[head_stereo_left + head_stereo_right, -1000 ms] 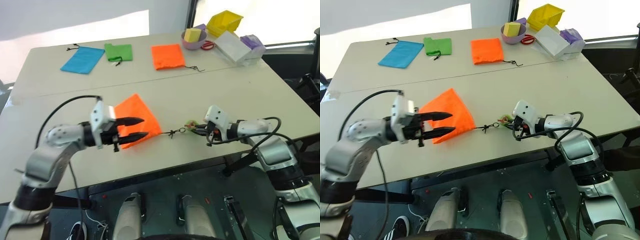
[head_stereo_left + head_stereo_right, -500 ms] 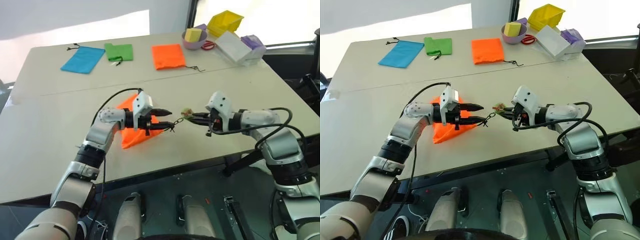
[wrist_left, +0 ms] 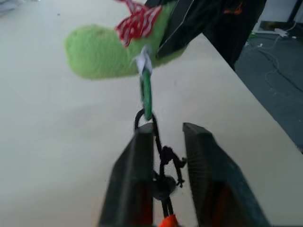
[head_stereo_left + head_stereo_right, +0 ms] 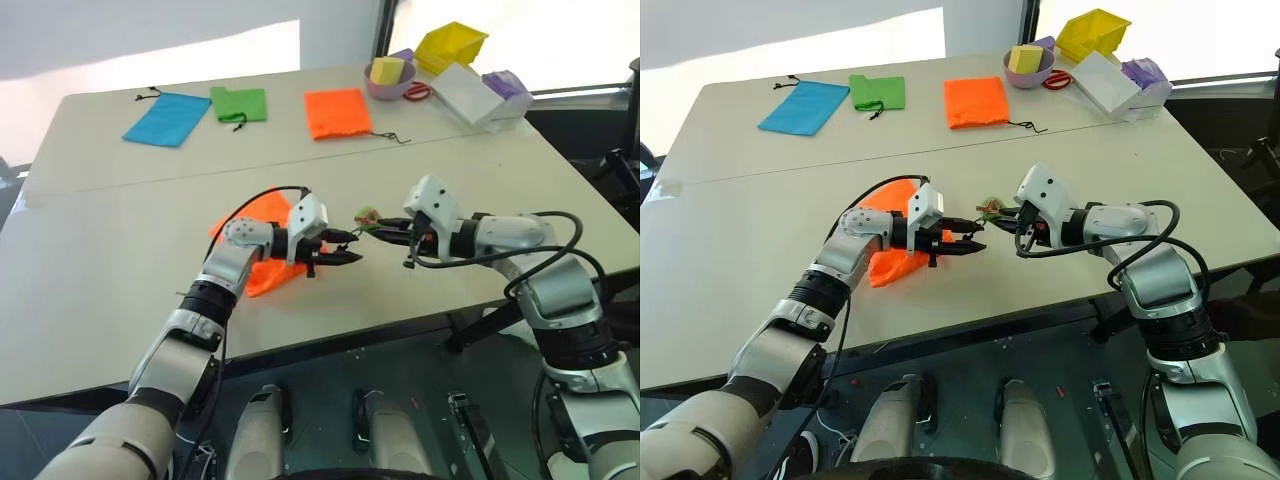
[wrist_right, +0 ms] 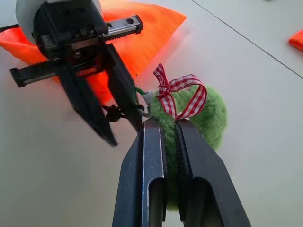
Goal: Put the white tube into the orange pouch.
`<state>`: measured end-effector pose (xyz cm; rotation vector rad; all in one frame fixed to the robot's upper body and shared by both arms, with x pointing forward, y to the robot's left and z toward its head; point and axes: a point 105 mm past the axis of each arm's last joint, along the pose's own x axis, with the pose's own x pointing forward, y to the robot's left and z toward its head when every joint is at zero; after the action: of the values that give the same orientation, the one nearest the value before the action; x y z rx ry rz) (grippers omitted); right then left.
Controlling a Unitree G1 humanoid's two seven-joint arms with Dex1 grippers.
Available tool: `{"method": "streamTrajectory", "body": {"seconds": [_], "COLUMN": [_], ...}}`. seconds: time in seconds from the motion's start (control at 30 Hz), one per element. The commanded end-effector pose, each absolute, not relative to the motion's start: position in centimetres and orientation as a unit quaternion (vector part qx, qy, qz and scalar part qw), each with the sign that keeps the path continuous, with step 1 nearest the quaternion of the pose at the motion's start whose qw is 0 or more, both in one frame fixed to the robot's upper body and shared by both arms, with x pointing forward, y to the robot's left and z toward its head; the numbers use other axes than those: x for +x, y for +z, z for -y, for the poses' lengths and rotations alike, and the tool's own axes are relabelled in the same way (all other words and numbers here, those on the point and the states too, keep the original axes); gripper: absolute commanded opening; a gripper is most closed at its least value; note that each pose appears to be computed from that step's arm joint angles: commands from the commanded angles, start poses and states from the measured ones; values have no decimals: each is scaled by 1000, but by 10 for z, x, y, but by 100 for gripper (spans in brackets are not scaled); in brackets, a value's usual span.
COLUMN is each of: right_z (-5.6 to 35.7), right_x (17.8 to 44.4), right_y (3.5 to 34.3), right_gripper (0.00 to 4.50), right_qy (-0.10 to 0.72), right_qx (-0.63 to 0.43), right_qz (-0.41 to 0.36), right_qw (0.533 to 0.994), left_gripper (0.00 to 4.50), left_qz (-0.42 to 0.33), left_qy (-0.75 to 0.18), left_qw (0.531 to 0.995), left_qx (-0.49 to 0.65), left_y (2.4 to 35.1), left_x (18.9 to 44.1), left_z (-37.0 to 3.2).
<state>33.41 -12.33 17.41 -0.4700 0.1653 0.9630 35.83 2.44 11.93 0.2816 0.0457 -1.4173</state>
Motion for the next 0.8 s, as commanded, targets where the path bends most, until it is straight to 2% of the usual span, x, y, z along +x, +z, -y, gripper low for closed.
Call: {"method": "streamTrajectory", "body": {"seconds": [0.03,0.3,0.4,0.43,0.8], "right_z": [116,115,116,116,120], "right_x": [332,334,334,334,338], "right_y": [189,191,191,191,197], "right_gripper": [0,0,0,0,0], "right_qy": [464,463,463,463,454], "right_qx": [-234,-239,-239,-239,-237], "right_qz": [-48,-45,-45,-46,-38], "right_qw": [853,852,852,852,858], "left_gripper": [92,92,8,3,3], "left_qz": [7,4,6,6,1], "left_qy": [-646,-649,-646,-651,-639], "left_qw": [751,748,751,746,749], "left_qx": [139,138,136,140,177], "left_y": [132,129,129,128,121], "left_x": [361,360,360,358,360], "left_z": [-23,-18,-18,-17,-21]}}
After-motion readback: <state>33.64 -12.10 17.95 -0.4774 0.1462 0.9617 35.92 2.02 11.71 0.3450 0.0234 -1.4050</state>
